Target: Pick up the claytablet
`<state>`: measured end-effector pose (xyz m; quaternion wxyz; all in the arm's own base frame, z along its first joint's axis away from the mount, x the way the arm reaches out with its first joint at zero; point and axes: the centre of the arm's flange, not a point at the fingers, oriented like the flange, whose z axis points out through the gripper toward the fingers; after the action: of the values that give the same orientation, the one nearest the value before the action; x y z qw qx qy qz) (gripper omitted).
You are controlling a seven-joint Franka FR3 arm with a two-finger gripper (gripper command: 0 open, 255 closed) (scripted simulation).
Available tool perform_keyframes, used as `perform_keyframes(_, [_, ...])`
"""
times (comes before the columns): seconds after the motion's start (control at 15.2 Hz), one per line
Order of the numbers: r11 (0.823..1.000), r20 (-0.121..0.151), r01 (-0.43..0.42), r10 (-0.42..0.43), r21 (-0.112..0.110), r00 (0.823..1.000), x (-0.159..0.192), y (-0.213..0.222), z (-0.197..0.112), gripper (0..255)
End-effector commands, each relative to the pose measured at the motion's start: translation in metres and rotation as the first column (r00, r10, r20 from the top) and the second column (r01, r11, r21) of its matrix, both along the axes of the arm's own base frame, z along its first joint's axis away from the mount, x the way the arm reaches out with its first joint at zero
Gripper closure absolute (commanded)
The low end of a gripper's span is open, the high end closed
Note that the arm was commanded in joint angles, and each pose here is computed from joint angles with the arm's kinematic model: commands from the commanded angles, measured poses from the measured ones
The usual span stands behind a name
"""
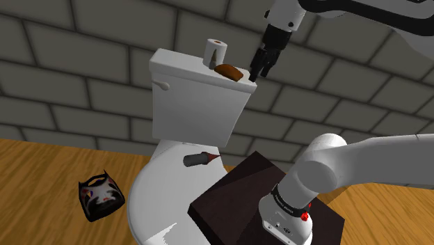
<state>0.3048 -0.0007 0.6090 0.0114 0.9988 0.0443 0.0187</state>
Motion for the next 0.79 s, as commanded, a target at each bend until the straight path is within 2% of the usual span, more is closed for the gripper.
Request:
perform_keyframes(0.0, [1.0, 0.0, 0.0, 0.0, 0.0, 1.0, 0.0, 0.0, 0.0, 0])
perform_keyframes(0.13, [0.988, 0.035, 0.02, -0.015, -0.151, 0.999, 0.015, 0.017, -0.019, 0])
perform_keyframes(0.2, [0.974, 0.053, 0.031, -0.02, -0.225, 0.998, 0.023, 0.024, -0.029, 0])
perform_keyframes(0.33, [0.928, 0.09, 0.058, -0.027, -0.368, 0.996, 0.039, 0.036, -0.05, 0])
perform_keyframes(0.4, [0.897, 0.108, 0.073, -0.028, -0.436, 0.994, 0.048, 0.041, -0.061, 0])
perform_keyframes(0.53, [0.819, 0.146, 0.104, -0.026, -0.564, 0.989, 0.065, 0.047, -0.083, 0])
perform_keyframes(0.59, [0.773, 0.164, 0.121, -0.022, -0.622, 0.986, 0.075, 0.049, -0.094, 0])
perform_keyframes(0.73, [0.668, 0.2, 0.156, -0.012, -0.727, 0.98, 0.093, 0.05, -0.116, 0])
